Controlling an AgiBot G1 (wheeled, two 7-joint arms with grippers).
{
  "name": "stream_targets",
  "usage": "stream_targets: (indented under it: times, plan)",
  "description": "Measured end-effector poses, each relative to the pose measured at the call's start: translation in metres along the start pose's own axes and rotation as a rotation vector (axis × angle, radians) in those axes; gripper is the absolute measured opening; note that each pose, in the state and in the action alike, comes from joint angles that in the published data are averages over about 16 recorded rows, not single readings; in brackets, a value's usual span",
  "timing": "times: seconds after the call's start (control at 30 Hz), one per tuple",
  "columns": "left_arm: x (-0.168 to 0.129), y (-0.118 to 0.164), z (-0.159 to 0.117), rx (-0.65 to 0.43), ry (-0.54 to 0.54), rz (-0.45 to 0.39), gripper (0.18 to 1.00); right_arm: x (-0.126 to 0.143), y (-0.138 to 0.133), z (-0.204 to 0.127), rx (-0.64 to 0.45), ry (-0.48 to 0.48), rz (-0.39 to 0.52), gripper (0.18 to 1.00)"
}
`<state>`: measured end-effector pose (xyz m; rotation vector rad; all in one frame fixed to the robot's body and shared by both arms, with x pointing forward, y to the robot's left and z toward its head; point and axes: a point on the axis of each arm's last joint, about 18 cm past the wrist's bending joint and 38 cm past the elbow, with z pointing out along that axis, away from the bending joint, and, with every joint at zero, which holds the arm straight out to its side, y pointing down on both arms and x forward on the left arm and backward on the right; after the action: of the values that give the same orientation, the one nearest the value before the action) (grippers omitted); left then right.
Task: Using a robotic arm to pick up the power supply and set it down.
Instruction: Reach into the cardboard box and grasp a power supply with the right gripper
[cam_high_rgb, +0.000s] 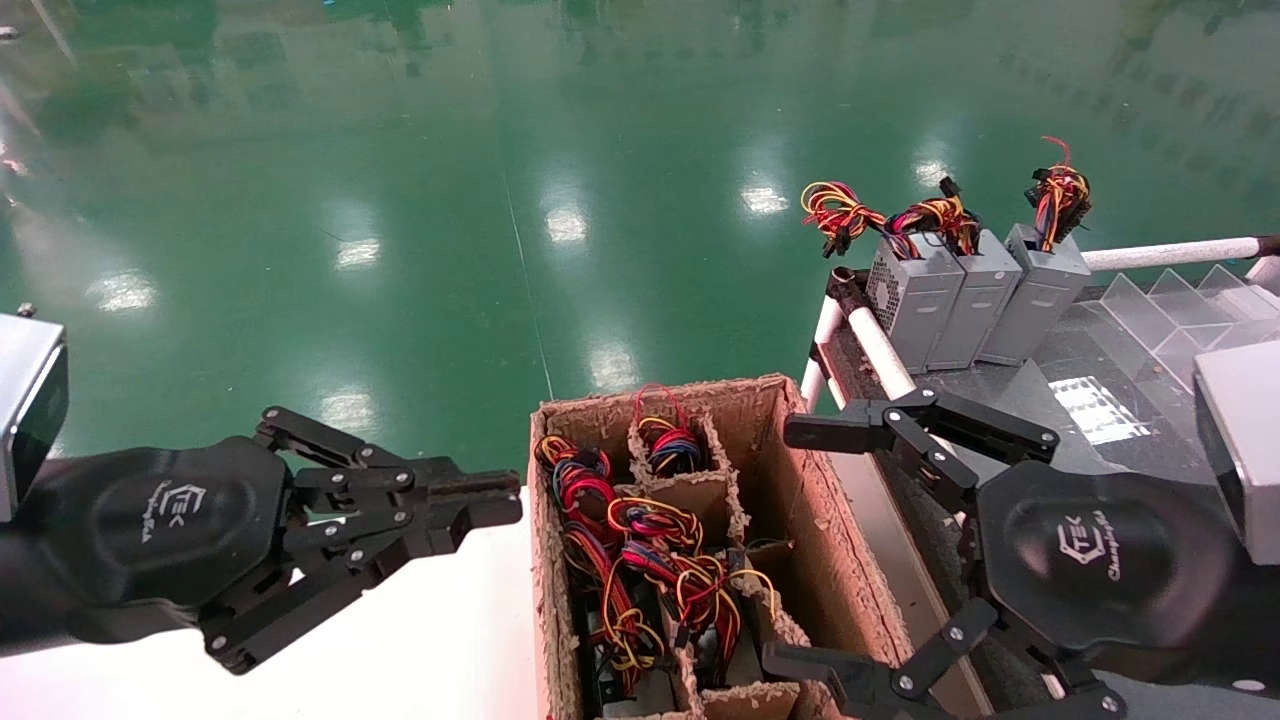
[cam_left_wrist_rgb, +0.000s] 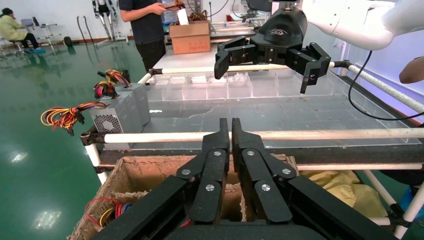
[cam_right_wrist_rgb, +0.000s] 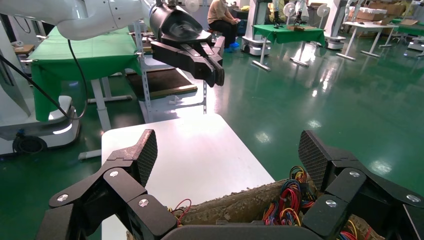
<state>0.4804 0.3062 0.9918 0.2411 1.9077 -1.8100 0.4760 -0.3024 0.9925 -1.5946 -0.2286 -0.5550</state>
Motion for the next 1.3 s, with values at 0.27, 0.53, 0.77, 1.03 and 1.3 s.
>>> stream_targets:
  times: [0.27, 0.53, 0.77, 1.03, 1.3]
  plan:
    - [0.0, 0.0, 0.0, 0.0, 0.0, 0.0, 0.213, 0.0, 0.0, 0.0, 0.0, 0.0, 0.0, 1.001]
    - [0.0, 0.0, 0.0, 0.0, 0.0, 0.0, 0.198, 0.0, 0.0, 0.0, 0.0, 0.0, 0.0, 1.001]
    - [0.0, 0.0, 0.0, 0.0, 0.0, 0.0, 0.225, 0.0, 0.0, 0.0, 0.0, 0.0, 0.0, 1.001]
    - [0.0, 0.0, 0.0, 0.0, 0.0, 0.0, 0.302, 0.001, 0.001, -0.001, -0.006, 0.006, 0.001, 1.001]
    - [0.0, 0.0, 0.0, 0.0, 0.0, 0.0, 0.454, 0.004, 0.013, 0.001, -0.052, 0.027, 0.032, 1.001]
